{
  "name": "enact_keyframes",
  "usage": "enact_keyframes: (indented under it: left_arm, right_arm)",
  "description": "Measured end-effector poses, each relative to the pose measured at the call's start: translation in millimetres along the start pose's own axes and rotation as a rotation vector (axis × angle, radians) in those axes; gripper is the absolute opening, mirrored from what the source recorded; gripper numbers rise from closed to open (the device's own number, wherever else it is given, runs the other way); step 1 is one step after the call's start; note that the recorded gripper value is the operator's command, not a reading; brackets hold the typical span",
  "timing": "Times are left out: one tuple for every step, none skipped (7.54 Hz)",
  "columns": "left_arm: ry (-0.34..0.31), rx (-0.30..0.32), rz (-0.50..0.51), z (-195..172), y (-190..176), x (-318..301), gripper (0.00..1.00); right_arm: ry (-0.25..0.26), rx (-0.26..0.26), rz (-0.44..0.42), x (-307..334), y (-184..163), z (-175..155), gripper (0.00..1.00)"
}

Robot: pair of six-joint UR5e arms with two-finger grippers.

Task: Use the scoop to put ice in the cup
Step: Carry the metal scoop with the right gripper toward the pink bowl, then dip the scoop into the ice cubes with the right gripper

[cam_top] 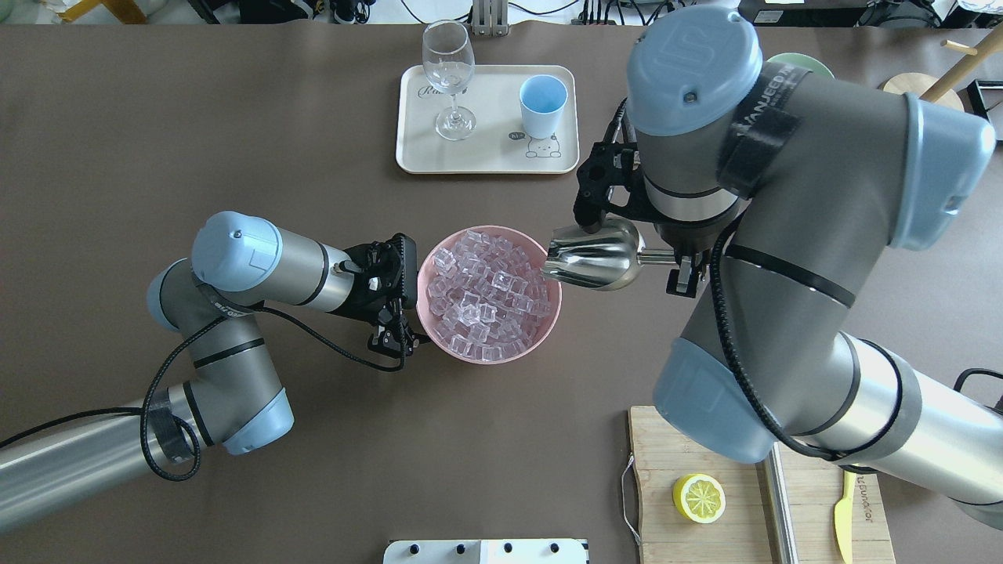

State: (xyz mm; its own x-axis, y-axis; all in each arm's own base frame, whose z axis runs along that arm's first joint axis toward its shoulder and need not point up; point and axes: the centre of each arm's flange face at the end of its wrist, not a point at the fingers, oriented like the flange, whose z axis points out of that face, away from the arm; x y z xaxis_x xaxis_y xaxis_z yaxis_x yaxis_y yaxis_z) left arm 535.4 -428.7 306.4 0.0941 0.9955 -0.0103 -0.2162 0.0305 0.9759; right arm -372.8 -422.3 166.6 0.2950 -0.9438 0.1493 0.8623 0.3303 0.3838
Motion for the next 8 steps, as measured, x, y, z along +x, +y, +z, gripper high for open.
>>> enact_keyframes:
  left_arm:
    - [0.003, 0.002, 0.001, 1, -2, 2, 0.99]
    - [0.006, 0.002, 0.003, 2, -2, 4, 0.99]
    - [0.008, 0.003, 0.004, 3, -3, 4, 0.99]
    - [0.008, 0.003, 0.004, 3, -3, 5, 0.99]
    - [0.009, 0.004, 0.005, 3, -3, 5, 0.99]
    - [0.008, 0.004, 0.005, 2, -2, 5, 0.99]
    - [0.008, 0.005, 0.005, 2, -2, 5, 0.99]
    - [0.007, 0.005, 0.005, 2, -2, 5, 0.99]
  right_arm:
    - [0.009, -0.047, -0.008, -3, -20, 0, 0.0]
    - [0.013, -0.092, -0.017, -7, -43, -4, 0.0]
    - [0.016, -0.138, -0.027, -13, -66, -11, 0.0]
    - [0.029, -0.188, -0.04, -18, -85, -12, 0.0]
    - [0.051, -0.239, -0.052, -20, -96, -8, 0.0]
    - [0.071, -0.29, -0.069, -22, -100, -2, 0.0]
    - [0.083, -0.327, -0.089, -28, -105, 5, 0.0]
    - [0.092, -0.35, -0.108, -35, -113, 11, 0.0]
